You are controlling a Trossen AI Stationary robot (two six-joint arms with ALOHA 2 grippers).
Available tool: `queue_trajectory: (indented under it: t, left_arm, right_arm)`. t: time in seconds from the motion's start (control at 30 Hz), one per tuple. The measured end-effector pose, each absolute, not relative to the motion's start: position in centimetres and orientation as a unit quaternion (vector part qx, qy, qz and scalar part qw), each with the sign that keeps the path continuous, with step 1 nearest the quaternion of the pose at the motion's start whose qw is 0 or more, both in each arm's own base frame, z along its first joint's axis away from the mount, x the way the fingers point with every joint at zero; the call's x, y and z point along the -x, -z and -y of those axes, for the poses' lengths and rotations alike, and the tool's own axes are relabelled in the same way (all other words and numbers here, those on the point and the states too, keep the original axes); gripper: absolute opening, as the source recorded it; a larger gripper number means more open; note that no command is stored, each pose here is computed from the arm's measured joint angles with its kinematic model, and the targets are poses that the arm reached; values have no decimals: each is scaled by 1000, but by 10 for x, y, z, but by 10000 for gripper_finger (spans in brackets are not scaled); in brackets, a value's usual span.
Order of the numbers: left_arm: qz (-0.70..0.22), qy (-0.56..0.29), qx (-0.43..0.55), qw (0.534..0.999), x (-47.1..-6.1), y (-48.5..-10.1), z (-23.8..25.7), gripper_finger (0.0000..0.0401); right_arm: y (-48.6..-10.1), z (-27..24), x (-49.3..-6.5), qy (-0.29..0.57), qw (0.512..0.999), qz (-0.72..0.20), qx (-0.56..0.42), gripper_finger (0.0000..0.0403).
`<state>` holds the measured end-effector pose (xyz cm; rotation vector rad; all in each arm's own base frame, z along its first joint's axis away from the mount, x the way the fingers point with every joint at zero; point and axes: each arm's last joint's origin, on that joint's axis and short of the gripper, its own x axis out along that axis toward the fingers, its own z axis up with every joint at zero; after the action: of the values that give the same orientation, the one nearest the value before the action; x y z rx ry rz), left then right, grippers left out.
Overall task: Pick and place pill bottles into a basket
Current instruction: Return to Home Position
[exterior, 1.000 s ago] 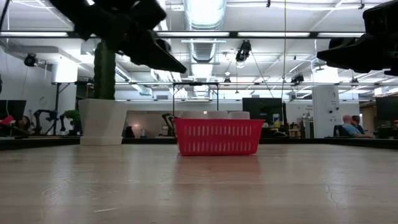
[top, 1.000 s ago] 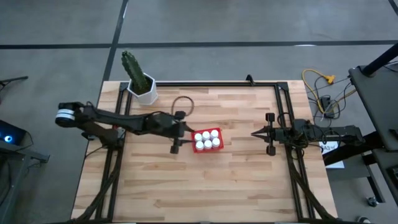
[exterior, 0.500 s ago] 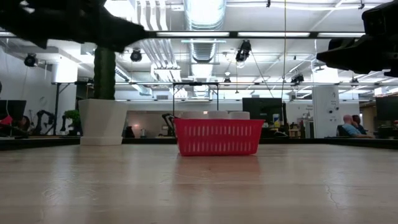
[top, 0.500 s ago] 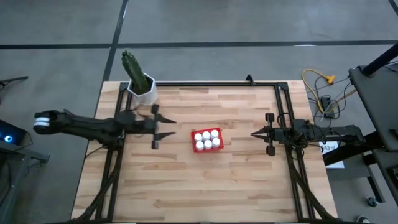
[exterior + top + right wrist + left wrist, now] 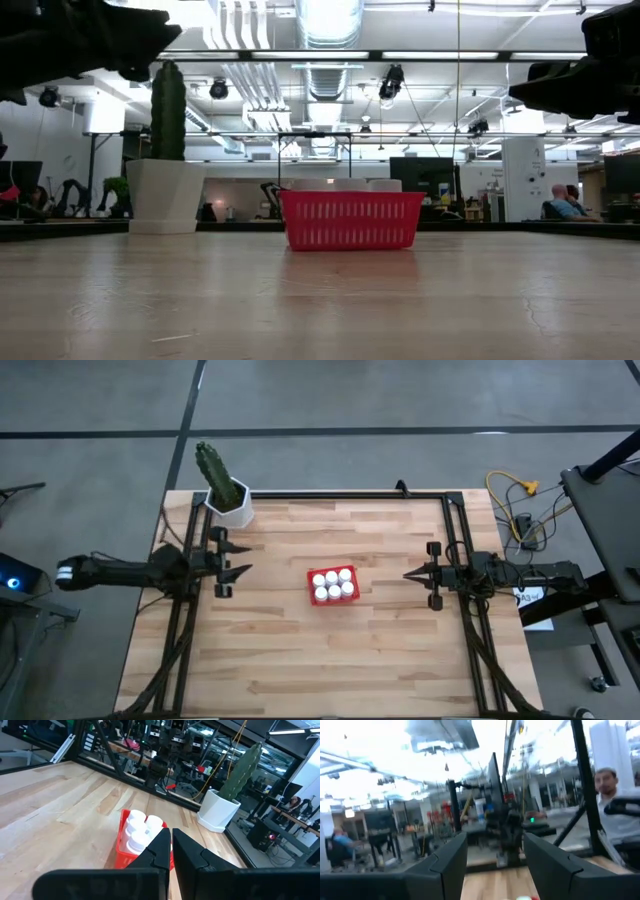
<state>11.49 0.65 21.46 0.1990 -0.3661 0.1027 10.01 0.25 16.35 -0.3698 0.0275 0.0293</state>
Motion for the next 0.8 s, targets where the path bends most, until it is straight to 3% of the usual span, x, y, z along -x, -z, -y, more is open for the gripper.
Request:
queue_trajectory:
  t: [0.23, 0.8]
  left_arm:
    - [219, -50, -91, 970, -95, -209, -5, 178]
    - [39, -20, -69, 997, -103, -175, -5, 178]
  right_arm:
    - [-164, -2, -100, -15, 983, -14, 183, 8]
    - [-164, -3, -100, -15, 983, -13, 184, 8]
